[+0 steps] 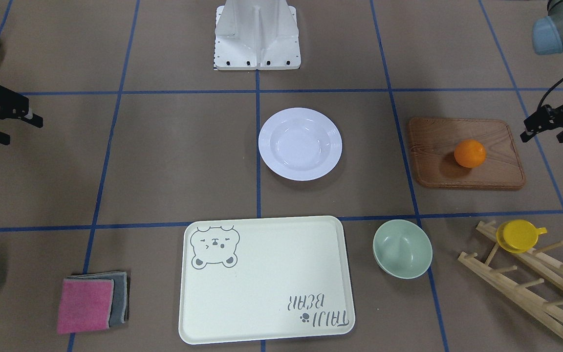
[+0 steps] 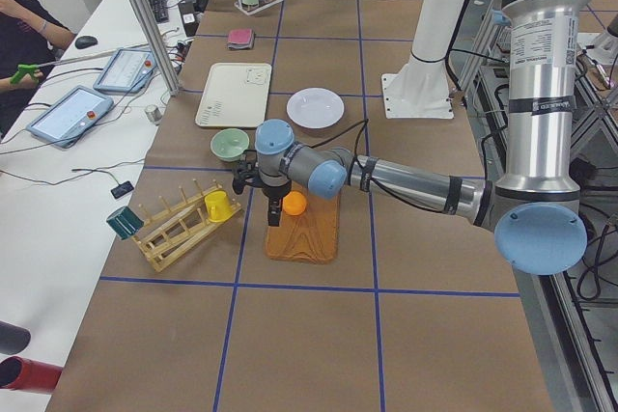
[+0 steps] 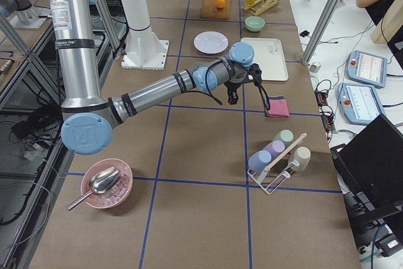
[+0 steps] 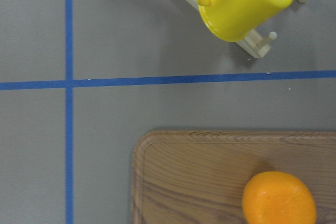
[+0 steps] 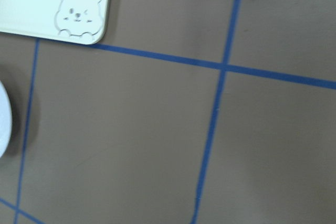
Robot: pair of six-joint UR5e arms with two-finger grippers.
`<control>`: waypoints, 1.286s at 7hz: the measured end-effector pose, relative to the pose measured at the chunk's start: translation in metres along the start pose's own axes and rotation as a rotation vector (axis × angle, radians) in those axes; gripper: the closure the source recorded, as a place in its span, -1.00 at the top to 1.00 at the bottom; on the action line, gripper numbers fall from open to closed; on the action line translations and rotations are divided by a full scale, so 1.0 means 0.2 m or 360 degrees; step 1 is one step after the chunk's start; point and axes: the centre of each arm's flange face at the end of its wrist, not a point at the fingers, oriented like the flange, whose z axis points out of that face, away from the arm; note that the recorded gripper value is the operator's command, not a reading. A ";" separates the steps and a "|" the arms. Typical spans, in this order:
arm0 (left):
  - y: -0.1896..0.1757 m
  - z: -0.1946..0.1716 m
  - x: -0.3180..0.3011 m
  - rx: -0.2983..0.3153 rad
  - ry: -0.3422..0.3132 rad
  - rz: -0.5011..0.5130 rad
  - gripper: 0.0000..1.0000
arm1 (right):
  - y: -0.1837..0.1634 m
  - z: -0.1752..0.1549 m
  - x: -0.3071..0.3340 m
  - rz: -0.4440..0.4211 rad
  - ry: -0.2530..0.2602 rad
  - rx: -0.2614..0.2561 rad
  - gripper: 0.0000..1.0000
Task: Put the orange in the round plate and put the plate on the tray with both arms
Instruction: 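Lower the left gripper to the orange while the right gripper reaches toward the plate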
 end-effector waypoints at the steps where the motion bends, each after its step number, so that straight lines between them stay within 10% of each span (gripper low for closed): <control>1: 0.01 0.06 0.09 -0.0015 0.0019 -0.0020 0.99 | -0.07 0.04 -0.15 0.0013 -0.0049 -0.0016 0.90; 5: 0.01 0.12 0.18 -0.0038 0.0033 -0.0031 0.99 | -0.24 0.29 -0.36 0.0099 -0.0271 0.0167 1.00; 9: 0.01 0.17 0.23 -0.0042 0.0019 -0.0047 0.98 | -0.03 0.82 -0.72 0.0226 -0.0570 0.0281 0.98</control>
